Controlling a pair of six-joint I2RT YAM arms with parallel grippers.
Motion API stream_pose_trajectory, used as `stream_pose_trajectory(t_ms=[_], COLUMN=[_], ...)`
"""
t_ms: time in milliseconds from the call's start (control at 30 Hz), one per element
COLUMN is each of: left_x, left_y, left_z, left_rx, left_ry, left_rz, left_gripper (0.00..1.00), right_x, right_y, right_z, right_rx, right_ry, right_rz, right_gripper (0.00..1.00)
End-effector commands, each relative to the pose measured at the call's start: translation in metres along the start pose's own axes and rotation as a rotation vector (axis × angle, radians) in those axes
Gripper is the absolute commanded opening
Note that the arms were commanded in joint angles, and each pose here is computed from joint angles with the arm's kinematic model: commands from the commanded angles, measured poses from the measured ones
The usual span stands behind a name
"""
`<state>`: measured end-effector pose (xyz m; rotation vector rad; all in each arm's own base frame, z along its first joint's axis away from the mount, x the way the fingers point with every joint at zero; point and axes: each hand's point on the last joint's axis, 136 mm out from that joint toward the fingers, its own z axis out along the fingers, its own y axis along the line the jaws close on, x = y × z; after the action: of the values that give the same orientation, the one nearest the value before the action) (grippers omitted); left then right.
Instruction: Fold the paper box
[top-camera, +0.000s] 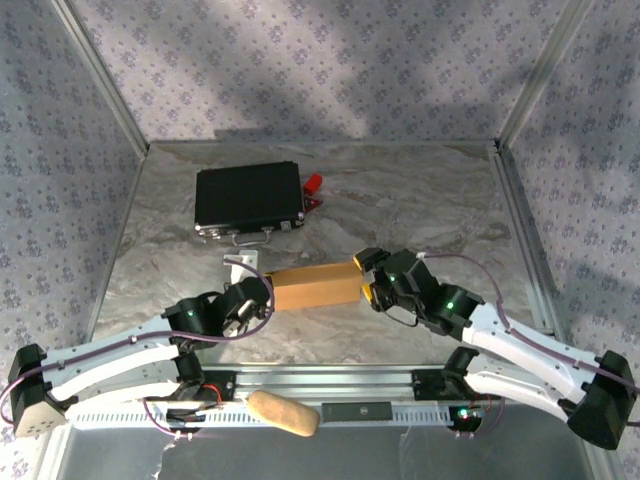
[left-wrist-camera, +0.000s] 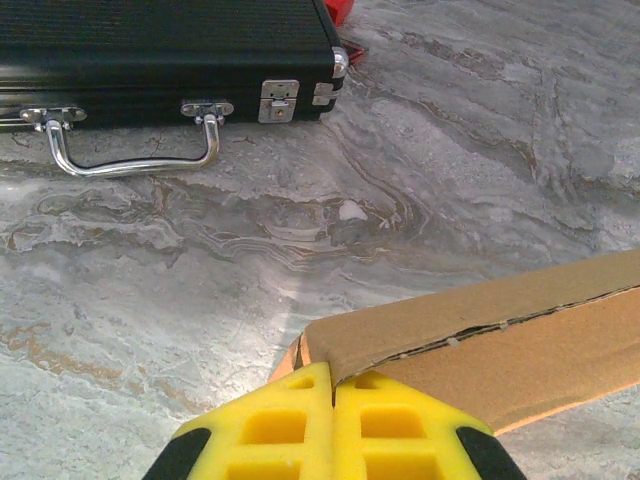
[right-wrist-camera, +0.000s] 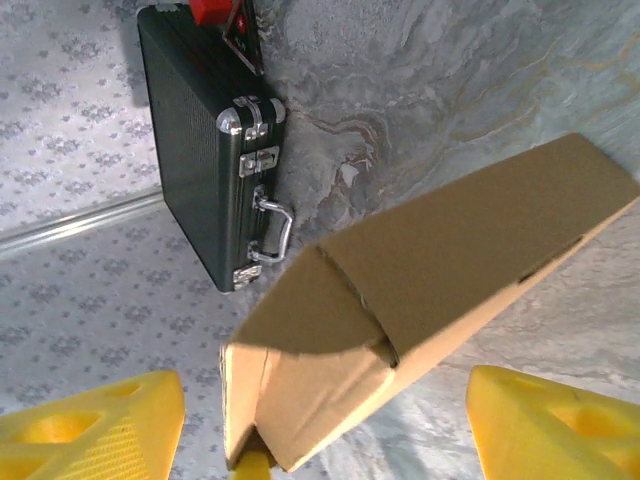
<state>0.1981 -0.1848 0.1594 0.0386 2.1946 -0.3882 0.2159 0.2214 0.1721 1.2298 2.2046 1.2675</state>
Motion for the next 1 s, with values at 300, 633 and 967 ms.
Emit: stream_pose_trajectory(t_ms=[300,633,967], left_x=[0.025,0.022,-0.003], left_y=[0.012,0.007,-0.012], left_z=[0.002,-0.002,-0.028], left_rx=[-0.058,-0.029,0.116], left_ry=[0.112,0.112,0.067], left_rz=[0.077,0.040,-0.070], left_gripper=[0.00,0.11,0.50], right_x=[-0.005,-0.014,-0.020], right_y=[-0.011,-0.033,-0.036], right_z=[0.019,0.023,0.021], right_rx=[0.000,0.040,0.060], right_ry=[0.061,0.034,0.002], right_rz=[0.054,0.048,0.036], right_gripper=[0.57,0.49,0.48])
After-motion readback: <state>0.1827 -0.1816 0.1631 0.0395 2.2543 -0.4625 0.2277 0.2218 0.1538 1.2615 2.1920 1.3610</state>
